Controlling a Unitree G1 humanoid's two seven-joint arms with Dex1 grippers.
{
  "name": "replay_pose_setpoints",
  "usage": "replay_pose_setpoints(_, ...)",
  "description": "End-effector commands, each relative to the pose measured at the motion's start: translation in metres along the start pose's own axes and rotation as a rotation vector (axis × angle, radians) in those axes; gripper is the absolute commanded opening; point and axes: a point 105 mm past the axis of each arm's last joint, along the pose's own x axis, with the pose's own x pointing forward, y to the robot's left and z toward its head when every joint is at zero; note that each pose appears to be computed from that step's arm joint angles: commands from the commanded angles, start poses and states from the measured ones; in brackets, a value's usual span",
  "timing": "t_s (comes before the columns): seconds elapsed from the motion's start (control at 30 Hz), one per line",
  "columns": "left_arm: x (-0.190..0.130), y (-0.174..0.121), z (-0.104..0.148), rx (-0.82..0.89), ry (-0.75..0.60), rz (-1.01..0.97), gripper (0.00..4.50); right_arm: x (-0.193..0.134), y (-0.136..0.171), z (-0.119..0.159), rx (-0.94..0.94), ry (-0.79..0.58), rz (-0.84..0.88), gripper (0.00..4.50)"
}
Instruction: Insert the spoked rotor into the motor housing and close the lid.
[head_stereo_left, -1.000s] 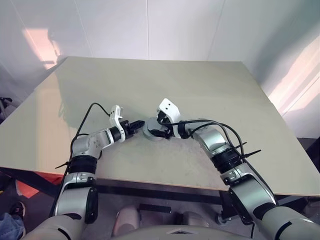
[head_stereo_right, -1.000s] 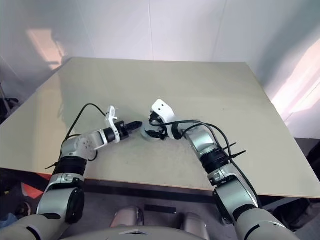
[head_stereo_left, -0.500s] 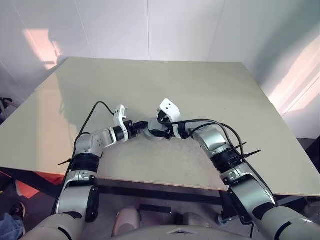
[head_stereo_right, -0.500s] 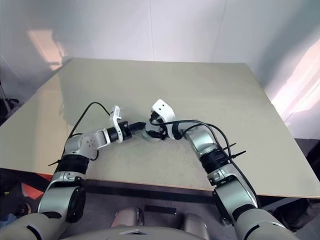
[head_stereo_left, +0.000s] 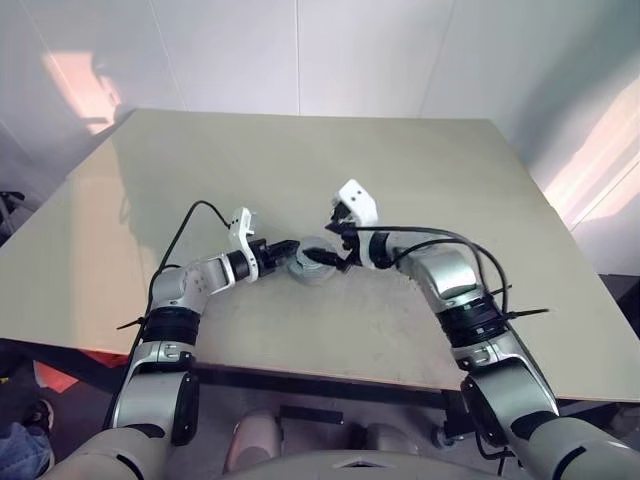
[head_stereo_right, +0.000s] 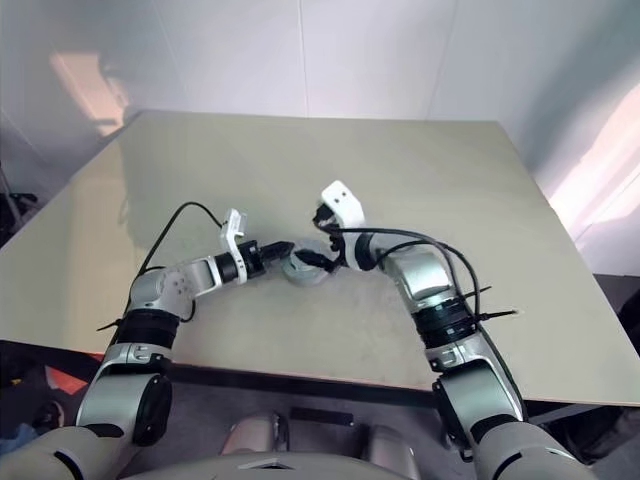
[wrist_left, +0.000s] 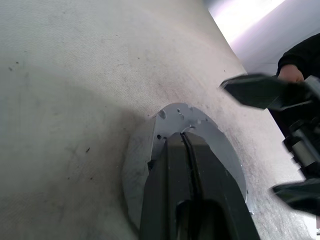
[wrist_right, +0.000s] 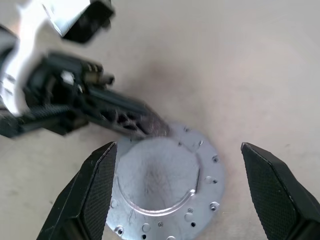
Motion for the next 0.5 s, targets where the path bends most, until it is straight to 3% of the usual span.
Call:
replay_pose_setpoints(0.03, 0.001, 0.000, -0.008, -0.013, 0.035, -0.002, 0.00, -0.013, 0.006, 0.024, 0.007, -0.076, 0.021, 4.45)
replay_pose_setpoints(0.17, 0.002, -0.006, -0.005, -0.019, 0.025, -0.039, 0.00, -0.022, 0.000, 0.021, 0.089, -0.073, -0.011, 4.45)
replay_pose_setpoints(0.5, 0.000, -0.002, -0.009, -0.015, 0.036, -0.025, 0.00, -0.057, -0.034, -0.052, 0.725, 0.125, -0.167, 4.45)
